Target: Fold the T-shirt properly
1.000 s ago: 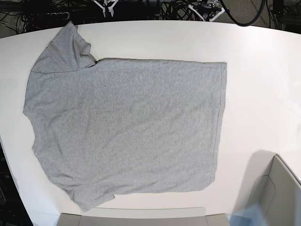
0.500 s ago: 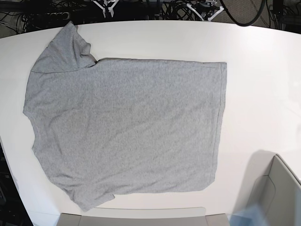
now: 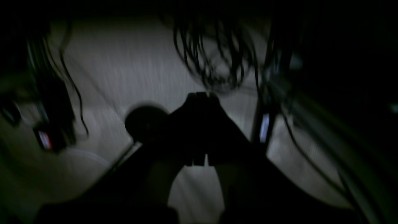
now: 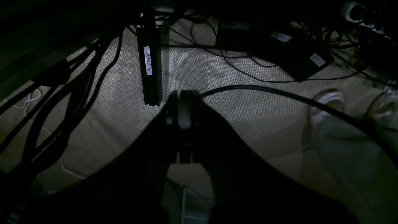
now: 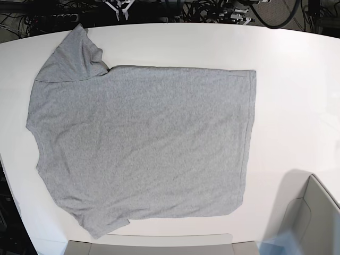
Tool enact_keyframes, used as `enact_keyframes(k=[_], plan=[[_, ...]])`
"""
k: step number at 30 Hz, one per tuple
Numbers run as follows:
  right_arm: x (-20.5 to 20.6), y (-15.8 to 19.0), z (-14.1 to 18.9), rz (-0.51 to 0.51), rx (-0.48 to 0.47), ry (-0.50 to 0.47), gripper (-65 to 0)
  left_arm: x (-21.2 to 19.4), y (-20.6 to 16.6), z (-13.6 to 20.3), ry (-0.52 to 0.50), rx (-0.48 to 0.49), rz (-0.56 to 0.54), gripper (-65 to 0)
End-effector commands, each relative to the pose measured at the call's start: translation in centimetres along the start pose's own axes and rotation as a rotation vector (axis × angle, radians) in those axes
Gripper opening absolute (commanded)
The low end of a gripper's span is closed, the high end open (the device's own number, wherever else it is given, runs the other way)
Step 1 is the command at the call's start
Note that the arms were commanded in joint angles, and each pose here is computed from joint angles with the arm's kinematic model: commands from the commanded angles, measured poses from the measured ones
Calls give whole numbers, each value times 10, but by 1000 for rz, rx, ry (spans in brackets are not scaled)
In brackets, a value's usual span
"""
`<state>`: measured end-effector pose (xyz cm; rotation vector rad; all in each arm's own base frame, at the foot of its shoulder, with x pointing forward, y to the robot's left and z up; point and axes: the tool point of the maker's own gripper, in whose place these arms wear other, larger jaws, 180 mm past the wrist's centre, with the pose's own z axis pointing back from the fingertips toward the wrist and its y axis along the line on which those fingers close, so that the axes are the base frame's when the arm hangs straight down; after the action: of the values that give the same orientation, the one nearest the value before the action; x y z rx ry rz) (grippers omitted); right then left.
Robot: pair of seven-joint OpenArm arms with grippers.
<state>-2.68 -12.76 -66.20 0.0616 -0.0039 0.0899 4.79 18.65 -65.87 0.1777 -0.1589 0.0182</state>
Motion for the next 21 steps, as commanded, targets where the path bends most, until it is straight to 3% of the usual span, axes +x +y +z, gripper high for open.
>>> enact_keyframes(k=[1,7,14,21], plan=[[-2,-1,0,2,1,2,-648,1,3,0,-8,8,-9,-646],[-8,-8,1,6,-10,13,-648,-23,9,2,26,16,-17,-646],[-59,-26,9,11,-37,78,-648,-57,13,9,55,22,-15,-647],[-78,-31,31,54,-37,-13,-649,-85,28,28,1,41,-40,-649]])
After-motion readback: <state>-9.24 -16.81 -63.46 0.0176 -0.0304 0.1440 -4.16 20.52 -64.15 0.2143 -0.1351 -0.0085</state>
